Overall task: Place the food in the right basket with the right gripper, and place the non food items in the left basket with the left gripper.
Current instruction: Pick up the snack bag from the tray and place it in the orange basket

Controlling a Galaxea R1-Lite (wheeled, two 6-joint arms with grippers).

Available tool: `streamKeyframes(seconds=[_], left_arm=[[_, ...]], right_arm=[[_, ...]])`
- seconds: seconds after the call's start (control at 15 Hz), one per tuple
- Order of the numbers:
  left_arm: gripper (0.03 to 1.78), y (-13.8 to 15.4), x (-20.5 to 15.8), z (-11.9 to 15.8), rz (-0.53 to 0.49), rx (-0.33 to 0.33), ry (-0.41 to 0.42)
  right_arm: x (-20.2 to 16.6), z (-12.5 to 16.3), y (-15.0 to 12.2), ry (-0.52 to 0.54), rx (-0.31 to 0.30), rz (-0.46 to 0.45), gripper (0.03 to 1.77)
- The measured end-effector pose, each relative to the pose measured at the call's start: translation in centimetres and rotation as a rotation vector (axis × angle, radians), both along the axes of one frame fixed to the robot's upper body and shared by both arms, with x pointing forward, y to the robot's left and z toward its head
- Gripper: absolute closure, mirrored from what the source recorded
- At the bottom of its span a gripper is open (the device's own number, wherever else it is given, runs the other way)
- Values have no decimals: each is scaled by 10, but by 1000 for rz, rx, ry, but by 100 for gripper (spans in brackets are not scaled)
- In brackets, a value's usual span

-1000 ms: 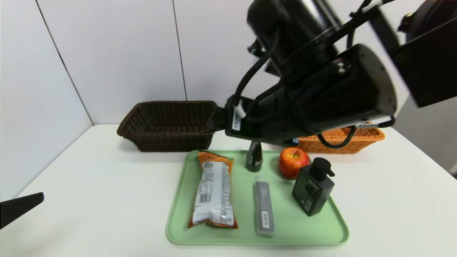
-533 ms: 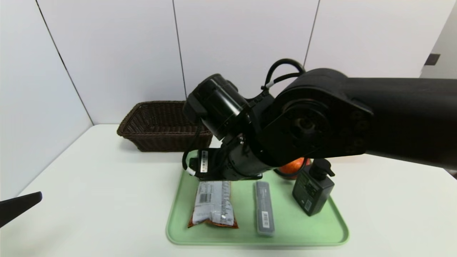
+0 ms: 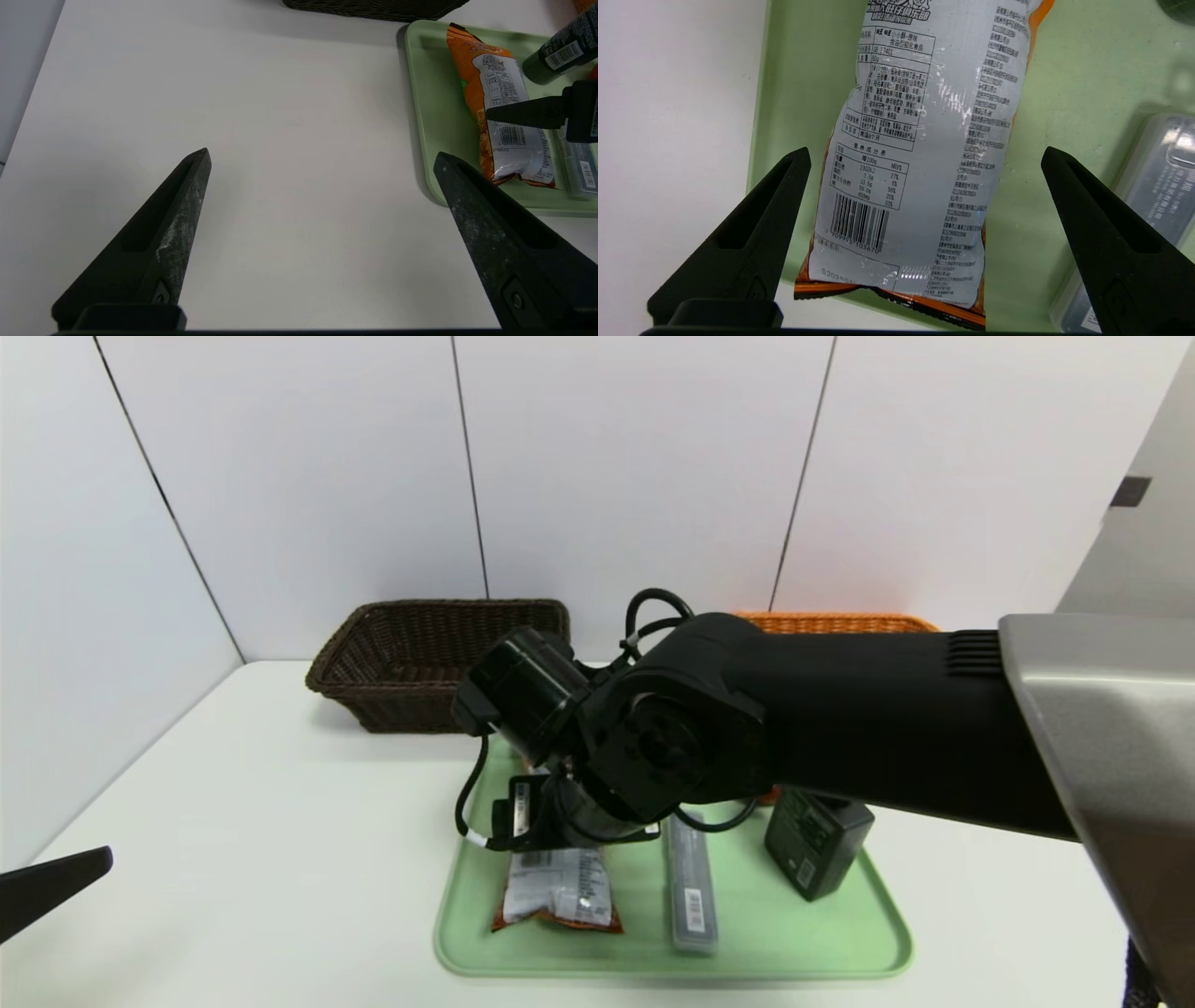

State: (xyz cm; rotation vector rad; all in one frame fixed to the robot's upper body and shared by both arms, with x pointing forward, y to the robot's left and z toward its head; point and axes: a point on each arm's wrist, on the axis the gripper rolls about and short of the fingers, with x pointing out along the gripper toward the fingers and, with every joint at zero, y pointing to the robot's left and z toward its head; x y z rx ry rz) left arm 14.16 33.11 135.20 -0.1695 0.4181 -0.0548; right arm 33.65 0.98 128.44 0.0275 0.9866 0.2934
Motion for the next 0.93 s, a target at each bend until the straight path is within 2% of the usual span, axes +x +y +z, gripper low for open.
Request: streamKeyframes(seconds=[0.13, 0.33, 0.73, 0.93], left_arm=[[12, 0, -1, -1, 0, 0, 3], [12, 0, -4, -3, -1, 0, 14], [12, 0, -9, -7, -19, -8, 20], [12, 0, -10, -8, -19, -8, 19]], right_arm=[[3, -8, 4, -4, -13, -5, 9], [10, -17, 13, -35, 27, -8, 9], [17, -33, 18, -25, 12, -16, 12], [17, -36, 18, -20, 7, -13, 63]])
